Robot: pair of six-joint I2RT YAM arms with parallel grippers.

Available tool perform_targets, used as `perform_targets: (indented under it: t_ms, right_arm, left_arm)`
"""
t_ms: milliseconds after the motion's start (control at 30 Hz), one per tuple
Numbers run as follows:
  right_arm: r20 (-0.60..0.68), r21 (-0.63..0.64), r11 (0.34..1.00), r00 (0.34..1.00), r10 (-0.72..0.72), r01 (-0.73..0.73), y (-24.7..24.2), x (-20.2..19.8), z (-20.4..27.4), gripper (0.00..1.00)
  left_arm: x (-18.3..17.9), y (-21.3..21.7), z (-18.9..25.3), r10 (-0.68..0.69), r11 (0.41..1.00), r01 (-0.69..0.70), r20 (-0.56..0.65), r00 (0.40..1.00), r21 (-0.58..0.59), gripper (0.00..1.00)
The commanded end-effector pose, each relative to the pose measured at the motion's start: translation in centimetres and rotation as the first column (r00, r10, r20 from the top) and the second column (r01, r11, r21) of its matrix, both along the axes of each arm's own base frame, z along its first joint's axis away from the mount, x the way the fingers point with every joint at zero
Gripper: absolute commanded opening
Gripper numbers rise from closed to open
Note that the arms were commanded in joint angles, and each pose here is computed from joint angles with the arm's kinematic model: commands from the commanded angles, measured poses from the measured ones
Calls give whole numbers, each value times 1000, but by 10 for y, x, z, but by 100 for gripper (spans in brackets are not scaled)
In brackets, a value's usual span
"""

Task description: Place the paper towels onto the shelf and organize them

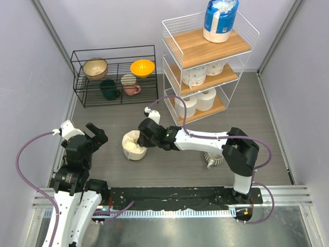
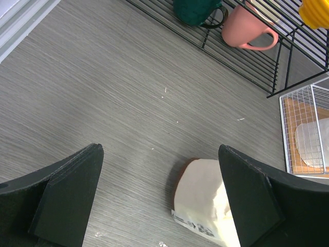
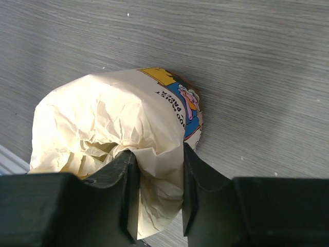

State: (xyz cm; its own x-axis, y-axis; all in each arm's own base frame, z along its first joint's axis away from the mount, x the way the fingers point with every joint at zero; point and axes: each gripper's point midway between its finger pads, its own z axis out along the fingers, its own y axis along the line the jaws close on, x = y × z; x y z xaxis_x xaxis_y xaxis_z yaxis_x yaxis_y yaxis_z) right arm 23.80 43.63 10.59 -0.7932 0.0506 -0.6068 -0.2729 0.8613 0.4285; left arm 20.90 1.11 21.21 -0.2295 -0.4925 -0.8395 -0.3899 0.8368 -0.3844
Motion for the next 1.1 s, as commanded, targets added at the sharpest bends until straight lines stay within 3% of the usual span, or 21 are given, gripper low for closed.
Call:
perform_targets:
  t_ms: [0,100,300,400,500,600,700,900,1067]
  right_arm:
    - [118,117,993,993,-26,12,-14,3,70,27]
    - [157,184,983,988,-12,-18,-22,1,111,27]
    - [382,290,955,922,-57,-61,-71,3,265,27]
    - [519,402,915,830,-203,-27,-122,5,383,27]
    - [611,464,884,700,-370,61,-183,10,461,25]
    - [653,503,848,568,-501,170,-235,17,509,23]
    - [679,509,828,482,-554,234,-261,29,535,22]
    - [689,509,800,407,-600,318,-284,61,548,22]
    - [665,484,828,497,-558,283,-273,106,523,22]
  left_arm:
    - [3,-2,10,-6,1000,6,37,999,-7,100]
    - [2,-1,10,-2,1000,2,36,999,-5,100]
    - [2,-1,11,-3,1000,3,39,999,-8,100]
    - [2,-2,11,-7,1000,8,38,999,-8,100]
    - [2,-1,12,-2,1000,2,43,999,-7,100]
    - [2,-1,10,-4,1000,4,39,999,-8,100]
    - [2,-2,10,-5,1000,6,36,999,-8,100]
    - [2,-2,10,-5,1000,6,36,999,-8,100]
    - [3,-2,9,-5,1000,6,31,1000,-8,100]
